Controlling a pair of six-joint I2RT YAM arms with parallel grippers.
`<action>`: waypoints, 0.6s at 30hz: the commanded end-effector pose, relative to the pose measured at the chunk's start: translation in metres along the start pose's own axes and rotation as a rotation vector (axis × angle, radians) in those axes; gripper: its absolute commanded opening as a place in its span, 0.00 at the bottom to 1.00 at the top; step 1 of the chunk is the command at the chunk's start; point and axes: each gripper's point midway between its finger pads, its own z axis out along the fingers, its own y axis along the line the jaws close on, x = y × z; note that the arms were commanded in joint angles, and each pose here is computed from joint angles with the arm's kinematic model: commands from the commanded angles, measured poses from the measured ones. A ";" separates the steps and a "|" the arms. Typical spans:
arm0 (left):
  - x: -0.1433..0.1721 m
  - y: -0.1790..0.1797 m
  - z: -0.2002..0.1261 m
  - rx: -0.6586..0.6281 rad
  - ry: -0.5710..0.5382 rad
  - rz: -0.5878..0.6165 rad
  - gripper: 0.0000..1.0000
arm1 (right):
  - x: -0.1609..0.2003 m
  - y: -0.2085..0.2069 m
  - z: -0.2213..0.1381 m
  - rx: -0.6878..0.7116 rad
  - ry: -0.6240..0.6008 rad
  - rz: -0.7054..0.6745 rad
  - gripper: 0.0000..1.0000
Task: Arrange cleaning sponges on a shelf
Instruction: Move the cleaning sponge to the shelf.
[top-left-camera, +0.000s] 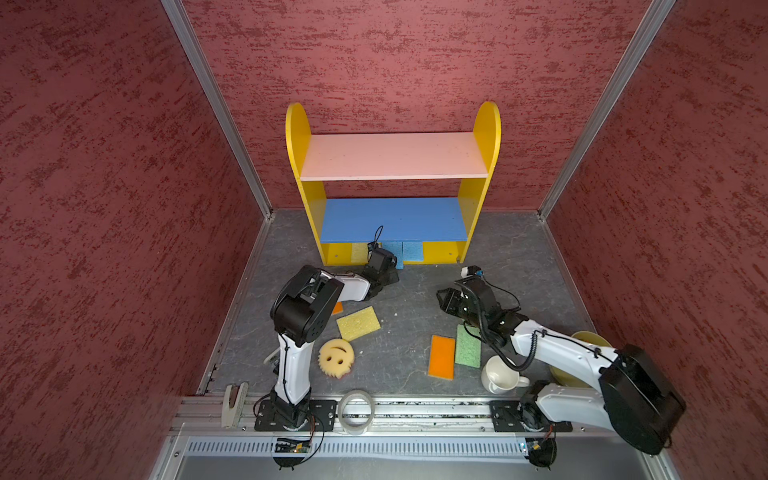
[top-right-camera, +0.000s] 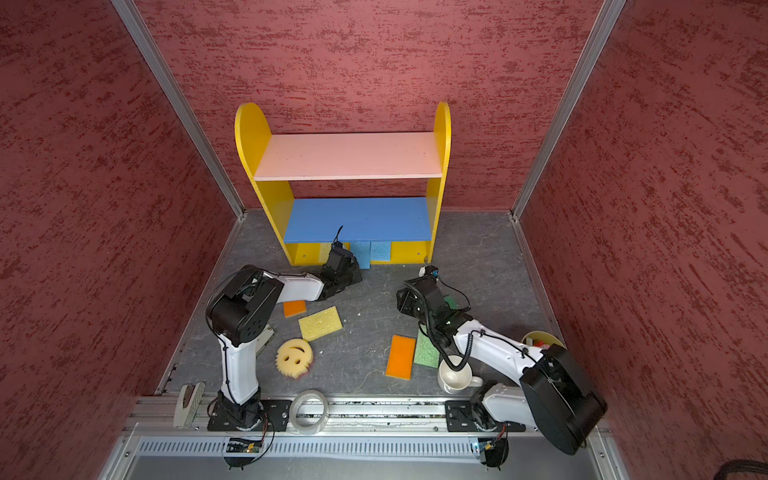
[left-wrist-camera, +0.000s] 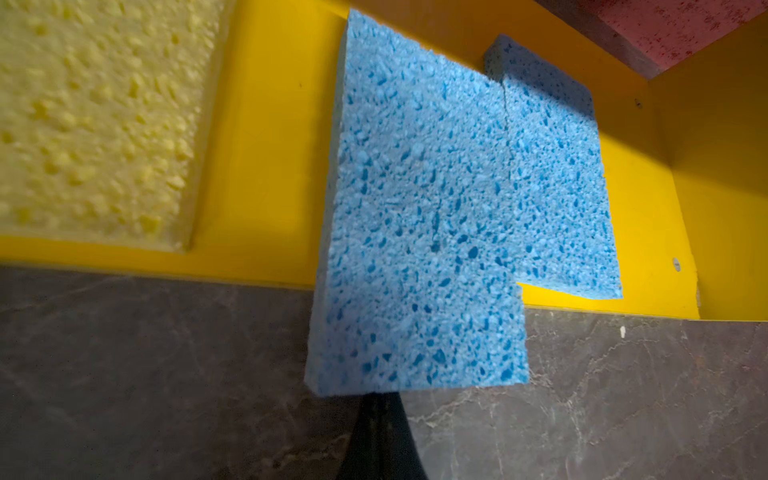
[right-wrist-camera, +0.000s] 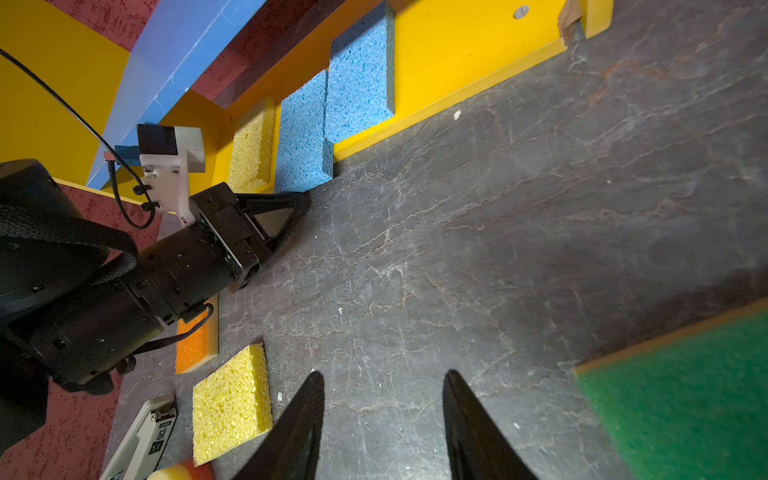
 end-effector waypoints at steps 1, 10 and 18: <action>-0.031 -0.011 0.005 0.039 -0.085 -0.002 0.00 | -0.009 0.005 0.001 -0.010 -0.027 0.021 0.48; -0.041 -0.018 0.007 0.064 -0.122 0.003 0.00 | -0.003 0.006 0.010 -0.020 -0.002 0.023 0.48; -0.039 -0.021 0.001 0.091 -0.120 -0.010 0.00 | -0.001 0.005 0.013 -0.019 0.004 0.024 0.48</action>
